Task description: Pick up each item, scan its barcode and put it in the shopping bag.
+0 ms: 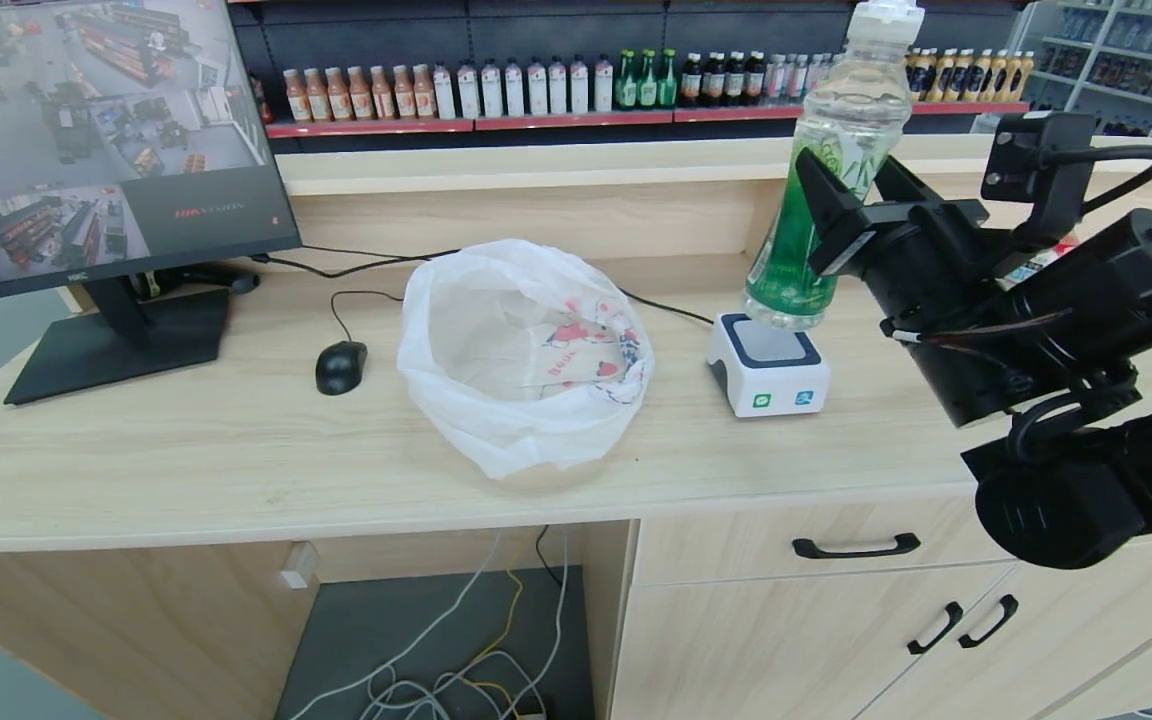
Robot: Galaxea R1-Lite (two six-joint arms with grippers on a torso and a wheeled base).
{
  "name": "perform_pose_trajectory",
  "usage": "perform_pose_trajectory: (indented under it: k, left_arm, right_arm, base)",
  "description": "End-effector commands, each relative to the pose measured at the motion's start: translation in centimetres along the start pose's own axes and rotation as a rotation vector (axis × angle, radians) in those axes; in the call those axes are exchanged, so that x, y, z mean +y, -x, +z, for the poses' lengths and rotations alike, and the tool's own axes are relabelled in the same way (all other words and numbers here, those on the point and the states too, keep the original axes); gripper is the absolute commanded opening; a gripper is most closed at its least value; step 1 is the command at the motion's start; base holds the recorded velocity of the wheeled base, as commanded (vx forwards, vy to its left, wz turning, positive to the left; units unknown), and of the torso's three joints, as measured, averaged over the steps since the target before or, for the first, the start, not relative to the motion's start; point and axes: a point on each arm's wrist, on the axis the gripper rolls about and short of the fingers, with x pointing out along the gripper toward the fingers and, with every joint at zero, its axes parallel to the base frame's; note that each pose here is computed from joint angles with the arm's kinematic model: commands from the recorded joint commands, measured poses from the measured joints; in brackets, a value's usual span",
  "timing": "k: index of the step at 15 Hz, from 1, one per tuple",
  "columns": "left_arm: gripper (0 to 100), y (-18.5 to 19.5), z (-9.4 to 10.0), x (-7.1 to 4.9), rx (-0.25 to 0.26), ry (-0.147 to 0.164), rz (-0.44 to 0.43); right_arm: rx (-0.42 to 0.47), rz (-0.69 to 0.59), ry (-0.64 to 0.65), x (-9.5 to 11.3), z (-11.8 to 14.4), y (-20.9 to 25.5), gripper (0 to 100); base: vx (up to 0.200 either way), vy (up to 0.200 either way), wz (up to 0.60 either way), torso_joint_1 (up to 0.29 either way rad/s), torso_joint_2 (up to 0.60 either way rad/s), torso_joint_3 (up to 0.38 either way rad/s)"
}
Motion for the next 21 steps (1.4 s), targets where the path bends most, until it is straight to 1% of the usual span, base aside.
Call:
perform_pose_trajectory:
  k: [1, 6, 12, 16, 18, 21]
  left_arm:
    - [100, 0.0, 0.0, 0.0, 0.0, 0.001, 0.001]
    - [100, 0.0, 0.0, 0.0, 0.0, -0.001, 0.001]
    - [100, 0.0, 0.0, 0.0, 0.0, 0.001, 0.001]
    - [100, 0.0, 0.0, 0.0, 0.0, 0.001, 0.001]
    - [100, 0.0, 0.0, 0.0, 0.0, -0.001, 0.001]
    - [100, 0.0, 0.0, 0.0, 0.0, -0.001, 0.001]
  right_arm:
    - [-0.002, 0.002, -0.001, 0.1, 0.0, -0.1, 0]
    - [-0.008, 0.0, 0.0, 0.0, 0.5, 0.0, 0]
    - [0.001, 0.002, -0.001, 0.0, 0.3, 0.2, 0]
    - [0.005, 0.005, 0.0, 0.1, 0.2, 0.3, 0]
    - [0.028, 0.013, -0.002, 0.3, -0.1, 0.8, 0]
    - [0.039, 0.019, -0.004, 0.4, -0.5, 0.8, 0]
  base:
    - [0.0, 0.2, 0.0, -0.002, 0.0, 0.002]
    - [0.0, 0.2, 0.0, 0.006, 0.01, 0.004]
    - [0.0, 0.2, 0.0, 0.003, 0.0, 0.001]
    - [0.0, 0.0, 0.0, 0.0, 0.0, 0.0]
    - [0.0, 0.0, 0.0, 0.0, 0.0, 0.0]
    - [0.0, 0.0, 0.0, 0.0, 0.0, 0.0]
